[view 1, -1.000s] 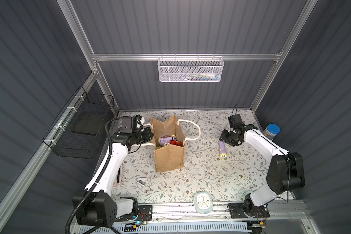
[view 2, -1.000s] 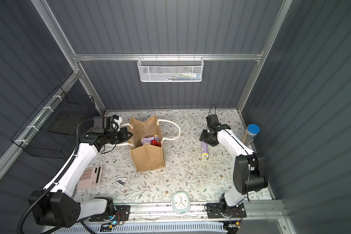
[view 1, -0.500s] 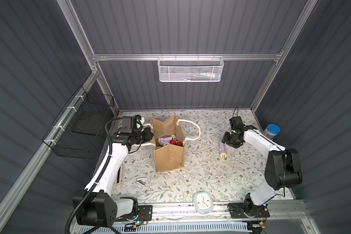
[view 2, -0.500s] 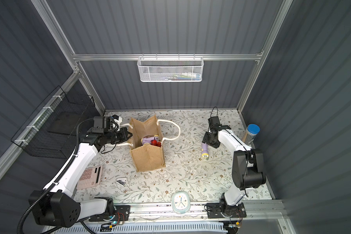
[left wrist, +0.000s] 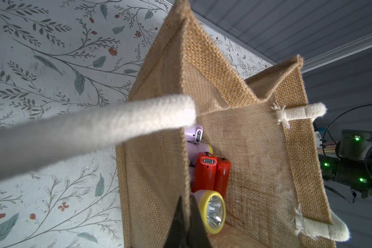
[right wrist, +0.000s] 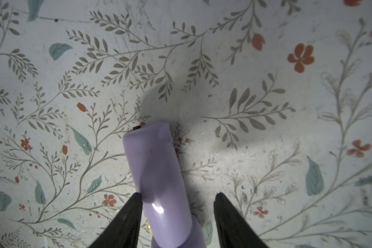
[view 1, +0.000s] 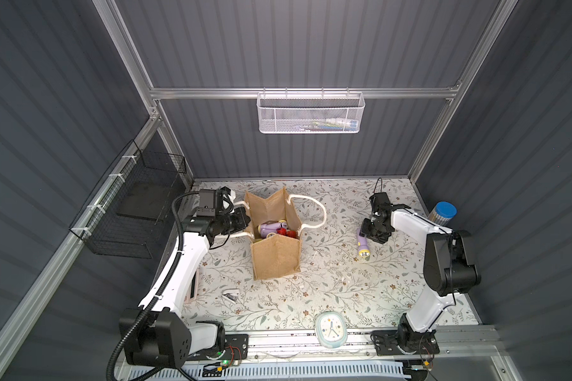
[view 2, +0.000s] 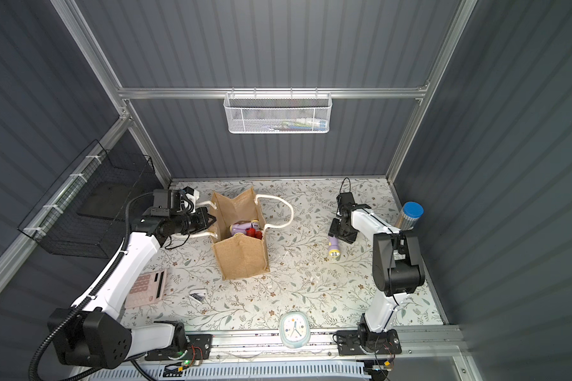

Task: Put the flashlights into the tote bags
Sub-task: Pick up the flashlight from the center of the board, then place the flashlight in the canvas bag.

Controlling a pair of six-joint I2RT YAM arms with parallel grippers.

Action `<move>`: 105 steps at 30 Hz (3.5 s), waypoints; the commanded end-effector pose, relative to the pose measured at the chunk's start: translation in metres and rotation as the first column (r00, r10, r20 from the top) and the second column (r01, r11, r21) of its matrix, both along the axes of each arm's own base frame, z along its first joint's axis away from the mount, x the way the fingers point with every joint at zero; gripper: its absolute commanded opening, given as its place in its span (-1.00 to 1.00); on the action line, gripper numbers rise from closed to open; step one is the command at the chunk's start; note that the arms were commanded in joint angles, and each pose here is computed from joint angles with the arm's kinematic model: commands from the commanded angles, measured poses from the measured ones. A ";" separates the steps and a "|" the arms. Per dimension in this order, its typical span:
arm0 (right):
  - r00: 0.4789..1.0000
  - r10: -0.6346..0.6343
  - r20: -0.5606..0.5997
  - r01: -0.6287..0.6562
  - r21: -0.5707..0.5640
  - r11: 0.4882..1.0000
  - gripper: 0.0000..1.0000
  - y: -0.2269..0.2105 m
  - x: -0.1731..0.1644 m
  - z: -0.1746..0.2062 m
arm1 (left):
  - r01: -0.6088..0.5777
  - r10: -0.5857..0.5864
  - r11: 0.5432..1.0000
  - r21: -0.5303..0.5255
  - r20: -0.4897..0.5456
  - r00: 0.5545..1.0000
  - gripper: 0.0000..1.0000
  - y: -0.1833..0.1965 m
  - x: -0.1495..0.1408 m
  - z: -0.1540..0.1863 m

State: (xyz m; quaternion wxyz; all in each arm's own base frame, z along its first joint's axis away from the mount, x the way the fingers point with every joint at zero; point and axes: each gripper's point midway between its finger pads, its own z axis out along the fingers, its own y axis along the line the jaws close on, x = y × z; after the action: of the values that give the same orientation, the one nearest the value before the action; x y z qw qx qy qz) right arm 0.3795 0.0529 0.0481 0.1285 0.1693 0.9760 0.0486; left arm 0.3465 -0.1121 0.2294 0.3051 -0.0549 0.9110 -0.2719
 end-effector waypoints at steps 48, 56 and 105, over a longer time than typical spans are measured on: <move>0.999 0.038 0.014 -0.037 -0.042 0.998 -0.98 0.000 0.013 -0.007 | -0.030 0.030 1.000 -0.006 -0.012 0.999 -1.00 0.000 0.012 0.001; 0.989 0.052 0.141 -0.060 0.055 0.997 -1.00 0.017 0.017 0.052 | 0.013 -0.014 0.999 -0.041 -0.023 1.000 -1.00 -0.013 0.011 -0.002; 0.519 0.322 0.792 -0.786 0.293 0.544 -1.00 0.315 -0.005 0.328 | 0.070 -0.068 0.995 -0.069 0.032 0.997 -1.00 -0.020 -0.013 0.018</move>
State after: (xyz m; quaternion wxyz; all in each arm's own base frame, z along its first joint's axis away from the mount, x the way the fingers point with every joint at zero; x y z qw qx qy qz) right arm 0.3773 0.3525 0.3502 0.3531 -0.1481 0.8107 0.4429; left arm 0.3388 -0.1263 0.2363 0.2965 -0.0507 0.9055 -0.2992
